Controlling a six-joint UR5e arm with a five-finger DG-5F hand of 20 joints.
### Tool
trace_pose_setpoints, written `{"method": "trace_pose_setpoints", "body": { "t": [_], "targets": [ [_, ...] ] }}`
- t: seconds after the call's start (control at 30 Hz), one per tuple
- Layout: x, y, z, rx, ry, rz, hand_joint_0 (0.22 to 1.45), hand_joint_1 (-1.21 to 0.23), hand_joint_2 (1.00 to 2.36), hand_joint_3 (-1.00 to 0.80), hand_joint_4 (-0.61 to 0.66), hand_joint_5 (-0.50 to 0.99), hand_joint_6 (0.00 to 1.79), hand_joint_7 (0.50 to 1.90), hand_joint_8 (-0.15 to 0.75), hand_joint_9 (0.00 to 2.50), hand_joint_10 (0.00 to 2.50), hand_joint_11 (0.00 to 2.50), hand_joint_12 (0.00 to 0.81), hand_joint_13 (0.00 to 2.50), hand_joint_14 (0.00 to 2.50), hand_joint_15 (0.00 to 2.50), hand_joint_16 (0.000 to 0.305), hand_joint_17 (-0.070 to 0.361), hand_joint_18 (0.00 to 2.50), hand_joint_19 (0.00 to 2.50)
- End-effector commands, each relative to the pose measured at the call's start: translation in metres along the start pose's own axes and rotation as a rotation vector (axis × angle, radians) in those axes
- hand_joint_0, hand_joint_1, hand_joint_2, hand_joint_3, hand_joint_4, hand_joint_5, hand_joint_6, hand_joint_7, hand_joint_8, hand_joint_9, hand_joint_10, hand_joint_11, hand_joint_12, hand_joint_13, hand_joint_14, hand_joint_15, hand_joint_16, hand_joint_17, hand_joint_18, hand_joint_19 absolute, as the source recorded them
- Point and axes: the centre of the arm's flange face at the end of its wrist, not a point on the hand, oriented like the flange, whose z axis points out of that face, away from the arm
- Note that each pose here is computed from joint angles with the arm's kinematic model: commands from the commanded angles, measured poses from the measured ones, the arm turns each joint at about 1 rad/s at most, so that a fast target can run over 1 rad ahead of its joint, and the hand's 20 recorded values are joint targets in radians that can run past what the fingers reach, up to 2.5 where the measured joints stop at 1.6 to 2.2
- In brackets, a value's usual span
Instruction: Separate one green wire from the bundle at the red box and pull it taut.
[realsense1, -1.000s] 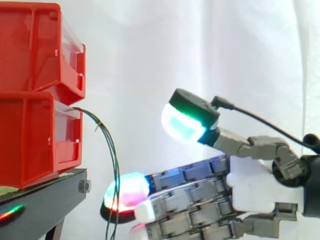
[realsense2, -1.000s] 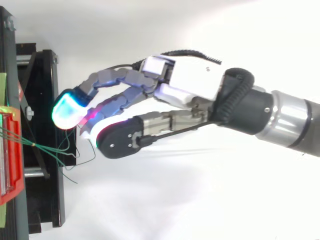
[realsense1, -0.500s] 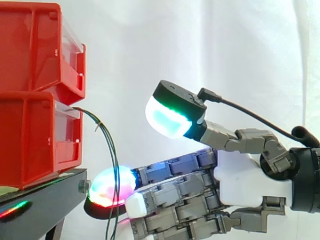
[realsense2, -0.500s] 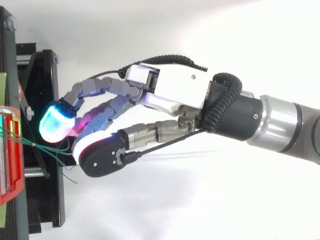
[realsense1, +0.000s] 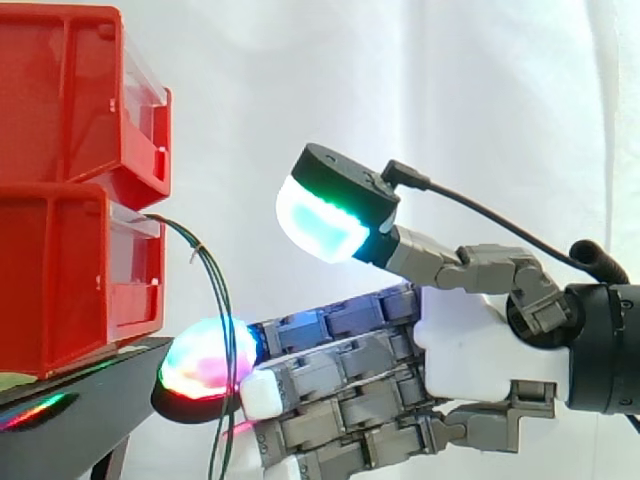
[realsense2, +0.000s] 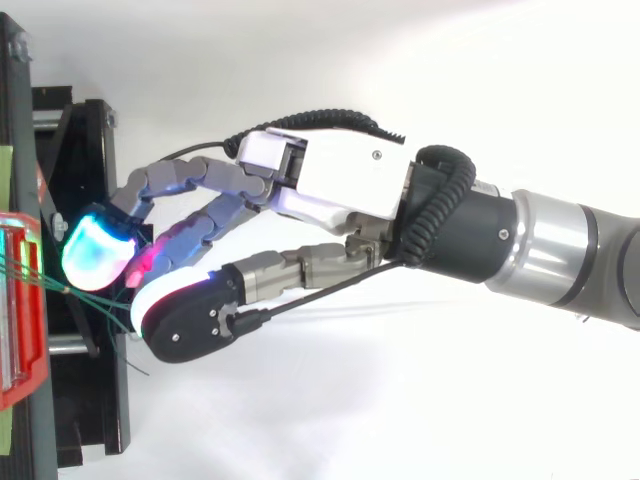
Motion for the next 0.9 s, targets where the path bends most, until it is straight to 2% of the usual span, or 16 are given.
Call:
{"method": "trace_pose_setpoints", "body": {
  "t": [0.0,0.17,0.23,0.3,0.37,0.57,0.73,0.8,0.83,0.87],
  "targets": [
    [-0.0018,-0.0061,0.0011,0.001,-0.002,0.002,0.48,-0.54,1.0,-0.5,0.24,-0.15,0.5,0.81,0.258,0.92,0.01,0.49,0.377,0.79,0.01,0.36,0.055,0.123,0.67,0.38],
    [-0.002,-0.0056,0.0015,-0.003,-0.007,0.004,0.48,-0.54,1.0,-0.5,0.25,-0.15,0.5,0.82,0.261,0.96,0.02,0.57,0.377,0.84,0.01,0.39,0.055,0.124,0.7,0.4],
    [-0.0055,-0.0058,0.0022,-0.003,-0.01,0.004,0.48,-0.54,1.0,-0.5,0.25,-0.15,0.5,0.82,0.261,0.97,0.02,0.61,0.379,0.86,0.02,0.41,0.055,0.123,0.71,0.41],
    [-0.0052,-0.0058,0.0022,-0.003,-0.007,0.004,0.48,-0.53,1.0,-0.5,0.25,-0.15,0.5,0.83,0.261,1.01,0.02,0.76,0.381,0.88,0.02,0.45,0.055,0.123,0.71,0.41],
    [-0.0061,-0.007,0.0025,-0.002,-0.007,0.003,0.47,-0.53,1.0,-0.5,0.24,-0.15,0.5,0.86,0.278,1.07,0.02,1.09,0.388,0.91,0.02,0.51,0.055,0.124,0.72,0.44],
    [-0.0087,-0.0071,0.0029,-0.002,-0.012,0.003,0.47,-0.54,1.0,-0.5,0.24,-0.15,0.5,0.87,0.299,1.03,0.01,1.31,0.397,0.91,0.02,0.57,0.056,0.126,0.73,0.45],
    [-0.0089,-0.0066,0.0025,-0.002,-0.012,0.003,0.46,-0.55,1.0,-0.5,0.23,-0.15,0.5,0.87,0.314,0.87,0.0,1.26,0.412,0.87,0.02,0.58,0.057,0.129,0.73,0.45],
    [-0.01,-0.0078,0.0027,-0.001,-0.013,0.002,0.45,-0.55,1.0,-0.5,0.22,-0.16,0.5,0.87,0.313,0.8,0.01,1.13,0.414,0.86,0.02,0.57,0.058,0.129,0.72,0.44],
    [-0.011,-0.0078,0.003,-0.001,-0.013,0.002,0.45,-0.55,1.0,-0.5,0.22,-0.16,0.5,0.87,0.291,0.61,0.01,0.74,0.421,0.83,0.02,0.53,0.058,0.129,0.72,0.43],
    [-0.0099,-0.0066,0.0028,-0.002,-0.012,0.003,0.45,-0.55,1.0,-0.5,0.22,-0.16,0.5,0.87,0.29,0.6,0.01,0.7,0.42,0.83,0.02,0.53,0.058,0.129,0.72,0.43]
  ]
}}
